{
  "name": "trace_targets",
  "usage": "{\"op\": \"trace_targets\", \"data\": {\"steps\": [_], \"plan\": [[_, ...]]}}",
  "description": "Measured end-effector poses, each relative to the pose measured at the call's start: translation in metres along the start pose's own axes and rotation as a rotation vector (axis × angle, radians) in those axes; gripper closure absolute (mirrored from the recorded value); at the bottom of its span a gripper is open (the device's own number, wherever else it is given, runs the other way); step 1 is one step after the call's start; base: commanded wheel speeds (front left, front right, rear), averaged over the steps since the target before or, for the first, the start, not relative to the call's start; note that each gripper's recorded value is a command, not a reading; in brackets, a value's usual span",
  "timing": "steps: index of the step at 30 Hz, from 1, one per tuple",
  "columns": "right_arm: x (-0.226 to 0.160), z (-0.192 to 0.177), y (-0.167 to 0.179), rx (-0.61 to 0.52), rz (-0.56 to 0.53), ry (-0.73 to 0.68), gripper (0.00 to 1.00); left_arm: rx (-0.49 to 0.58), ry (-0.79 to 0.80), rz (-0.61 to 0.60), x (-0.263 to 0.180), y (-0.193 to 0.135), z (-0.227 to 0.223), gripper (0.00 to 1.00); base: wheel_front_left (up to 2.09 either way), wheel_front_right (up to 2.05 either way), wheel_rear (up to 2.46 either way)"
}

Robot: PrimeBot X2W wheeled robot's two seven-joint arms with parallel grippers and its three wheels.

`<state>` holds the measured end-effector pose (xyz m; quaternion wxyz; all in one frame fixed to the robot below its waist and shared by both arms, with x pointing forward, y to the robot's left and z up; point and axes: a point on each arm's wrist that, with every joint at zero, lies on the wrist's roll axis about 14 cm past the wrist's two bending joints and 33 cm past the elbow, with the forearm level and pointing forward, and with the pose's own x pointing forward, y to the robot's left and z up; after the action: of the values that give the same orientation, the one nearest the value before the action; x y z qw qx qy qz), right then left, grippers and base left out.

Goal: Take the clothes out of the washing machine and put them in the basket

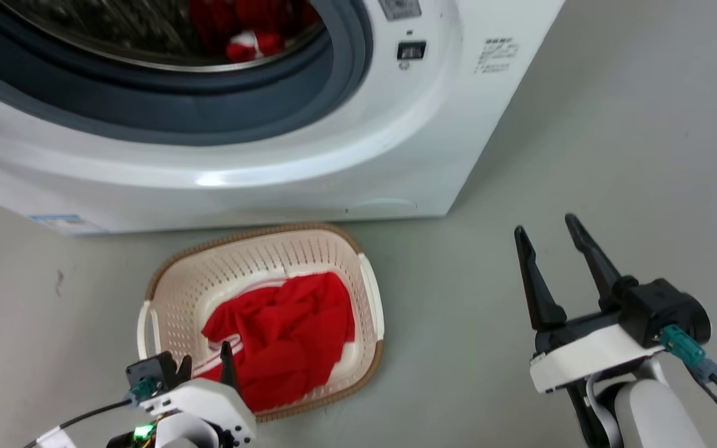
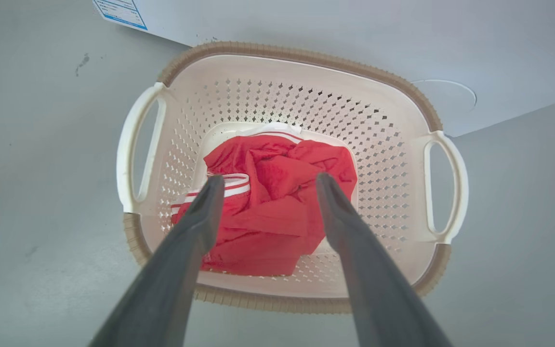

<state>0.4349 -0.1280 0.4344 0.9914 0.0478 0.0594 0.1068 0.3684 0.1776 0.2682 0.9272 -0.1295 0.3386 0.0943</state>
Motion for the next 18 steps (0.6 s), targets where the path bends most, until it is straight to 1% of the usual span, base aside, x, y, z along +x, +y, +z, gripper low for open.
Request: {"op": "trace_targets", "data": {"steps": [6, 13, 18], "plan": [[-0.026, 0.024, 0.003, -0.024, -0.011, -0.038, 0.00, -0.001, -0.159, -0.041, -0.028, -0.002, 0.040, 0.00, 0.00, 0.00, 0.00], [-0.048, 0.053, 0.007, -0.036, -0.015, -0.113, 0.00, 0.015, -0.384, -0.117, -0.063, -0.016, 0.100, 0.00, 0.00, 0.00, 0.00], [-0.059, 0.067, 0.007, -0.044, -0.023, -0.148, 0.00, 0.043, -0.547, -0.170, -0.094, -0.030, 0.139, 0.00, 0.00, 0.00, 0.00]]}}
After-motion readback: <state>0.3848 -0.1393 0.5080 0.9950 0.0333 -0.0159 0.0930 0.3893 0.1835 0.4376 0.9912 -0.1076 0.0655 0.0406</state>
